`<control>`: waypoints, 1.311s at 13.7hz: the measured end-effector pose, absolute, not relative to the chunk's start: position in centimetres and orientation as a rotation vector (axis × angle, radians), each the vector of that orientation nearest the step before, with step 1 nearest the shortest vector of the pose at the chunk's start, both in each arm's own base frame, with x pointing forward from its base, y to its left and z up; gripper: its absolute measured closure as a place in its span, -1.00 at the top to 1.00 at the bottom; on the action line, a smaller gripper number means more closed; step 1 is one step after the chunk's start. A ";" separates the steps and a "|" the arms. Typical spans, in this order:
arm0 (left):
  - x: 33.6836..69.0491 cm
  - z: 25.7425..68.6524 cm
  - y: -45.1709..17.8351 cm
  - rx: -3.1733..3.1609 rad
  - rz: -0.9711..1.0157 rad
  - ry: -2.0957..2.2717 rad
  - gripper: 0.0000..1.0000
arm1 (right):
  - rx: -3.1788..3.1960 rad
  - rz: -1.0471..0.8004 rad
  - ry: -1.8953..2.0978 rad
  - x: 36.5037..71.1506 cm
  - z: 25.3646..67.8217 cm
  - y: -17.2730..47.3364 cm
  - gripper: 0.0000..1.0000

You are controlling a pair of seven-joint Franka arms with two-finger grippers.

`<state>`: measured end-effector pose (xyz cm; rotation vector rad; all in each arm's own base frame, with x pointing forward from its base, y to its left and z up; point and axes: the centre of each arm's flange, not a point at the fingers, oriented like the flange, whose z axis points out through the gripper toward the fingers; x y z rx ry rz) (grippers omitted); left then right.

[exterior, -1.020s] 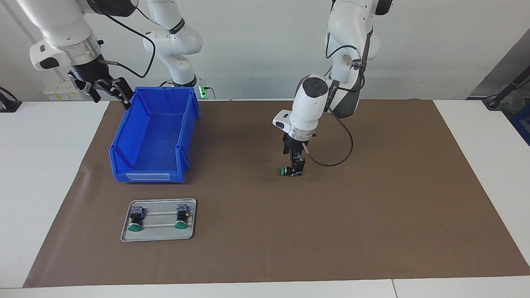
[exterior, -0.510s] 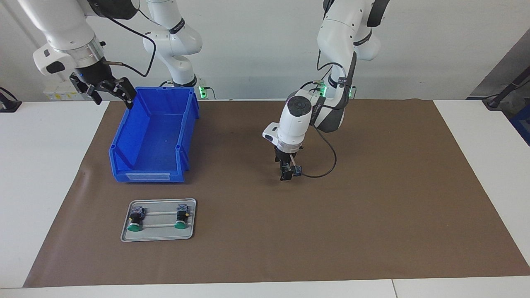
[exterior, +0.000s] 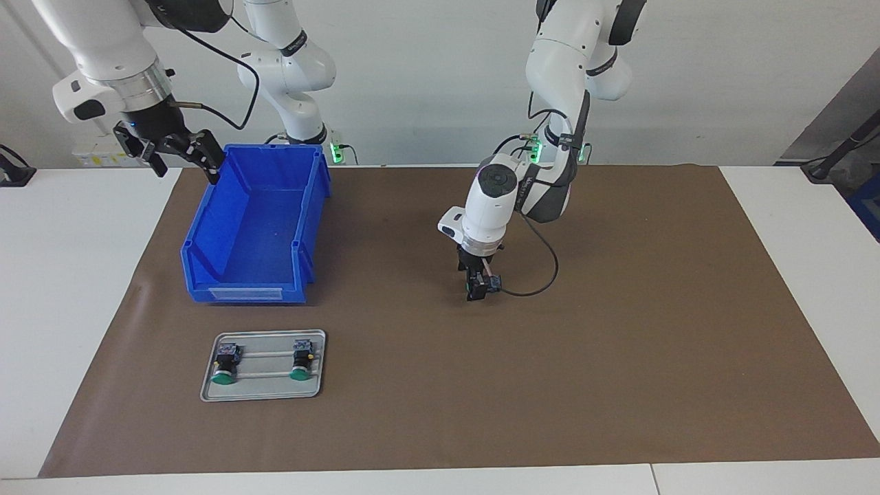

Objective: Place and press button with both arms
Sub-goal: 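Lower the left gripper over the button and close on it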

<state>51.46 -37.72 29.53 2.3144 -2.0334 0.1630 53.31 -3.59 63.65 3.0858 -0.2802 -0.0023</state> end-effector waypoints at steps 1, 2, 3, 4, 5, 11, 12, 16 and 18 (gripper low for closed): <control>51.5 29.5 -37.7 2.319 0.163 -2.028 0.54 | 3.086 0.001 -0.280 53.3 63.7 -3.6 1.00; 51.5 29.6 -37.7 2.319 0.165 -2.033 0.30 | 3.086 0.001 -0.280 53.3 63.7 -3.6 1.00; 51.6 29.8 -37.8 2.317 0.169 -2.048 0.00 | 3.087 0.001 -0.280 53.3 63.7 -3.6 1.00; 51.6 29.9 -37.9 2.314 0.172 -2.067 -0.20 | 3.090 0.001 -0.280 53.3 63.7 -3.5 1.00; 51.6 29.9 -37.9 2.312 0.174 -2.078 -0.20 | 3.090 0.001 -0.280 53.3 63.7 -3.5 1.00; 52.4 31.8 -37.3 2.347 0.218 -2.050 -0.20 | 3.090 0.002 -0.280 53.3 63.7 -3.5 1.00; 52.5 33.0 -36.9 2.360 0.235 -2.038 -0.20 | 3.091 0.002 -0.280 53.3 63.7 -3.5 1.00; 52.6 38.6 -33.7 2.453 0.177 -1.847 -0.20 | 3.091 0.002 -0.279 53.3 63.7 -3.5 1.00; 53.0 39.7 -31.7 2.452 0.193 -1.580 -0.20 | 3.091 0.002 -0.279 53.3 63.7 -3.5 1.00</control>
